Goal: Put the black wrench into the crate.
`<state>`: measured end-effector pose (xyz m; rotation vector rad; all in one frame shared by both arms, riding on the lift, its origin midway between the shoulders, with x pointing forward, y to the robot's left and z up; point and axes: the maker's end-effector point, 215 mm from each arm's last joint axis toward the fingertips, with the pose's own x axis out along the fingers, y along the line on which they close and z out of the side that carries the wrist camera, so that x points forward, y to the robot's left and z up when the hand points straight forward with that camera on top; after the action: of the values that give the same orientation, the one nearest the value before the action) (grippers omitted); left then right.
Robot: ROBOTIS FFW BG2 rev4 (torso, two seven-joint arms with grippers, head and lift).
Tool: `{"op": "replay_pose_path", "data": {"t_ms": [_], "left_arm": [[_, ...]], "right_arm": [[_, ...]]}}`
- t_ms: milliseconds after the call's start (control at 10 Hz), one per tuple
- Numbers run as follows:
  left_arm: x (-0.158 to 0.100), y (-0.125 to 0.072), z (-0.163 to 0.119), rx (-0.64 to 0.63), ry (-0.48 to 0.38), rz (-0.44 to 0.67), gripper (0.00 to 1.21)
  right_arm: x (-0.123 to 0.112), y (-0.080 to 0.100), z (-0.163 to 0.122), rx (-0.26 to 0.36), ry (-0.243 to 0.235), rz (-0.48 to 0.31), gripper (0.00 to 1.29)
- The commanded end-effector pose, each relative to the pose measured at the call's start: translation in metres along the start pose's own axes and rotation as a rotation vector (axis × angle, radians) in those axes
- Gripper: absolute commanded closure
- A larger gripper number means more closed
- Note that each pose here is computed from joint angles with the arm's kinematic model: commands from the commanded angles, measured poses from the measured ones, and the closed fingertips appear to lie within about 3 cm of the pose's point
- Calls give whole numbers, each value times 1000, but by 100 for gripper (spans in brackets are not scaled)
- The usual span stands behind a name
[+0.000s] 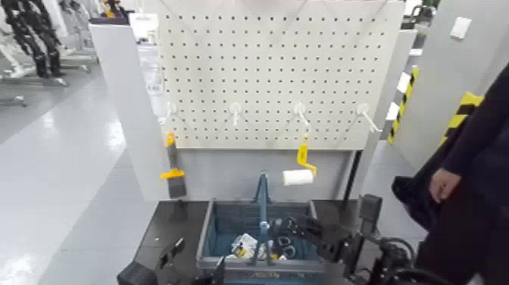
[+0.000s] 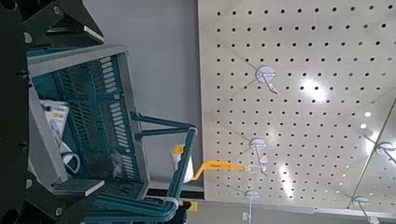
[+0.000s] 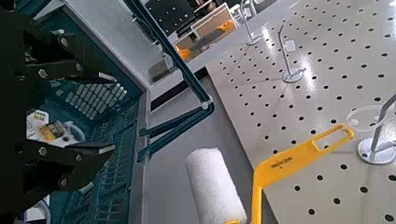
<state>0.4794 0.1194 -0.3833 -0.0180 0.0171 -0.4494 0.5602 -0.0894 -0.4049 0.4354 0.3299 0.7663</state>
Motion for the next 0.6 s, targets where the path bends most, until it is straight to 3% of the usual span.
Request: {"op": "replay_pose_path", "data": {"t_ms": [100,600], "left_arm": [[0,0,0,-1,0,0,21],[-1,1,0,-1,1,2,21]], "right_arm": [[0,3,7,-9,-17,6,8],[-7,11,26,-52,-77,-4,8]]}}
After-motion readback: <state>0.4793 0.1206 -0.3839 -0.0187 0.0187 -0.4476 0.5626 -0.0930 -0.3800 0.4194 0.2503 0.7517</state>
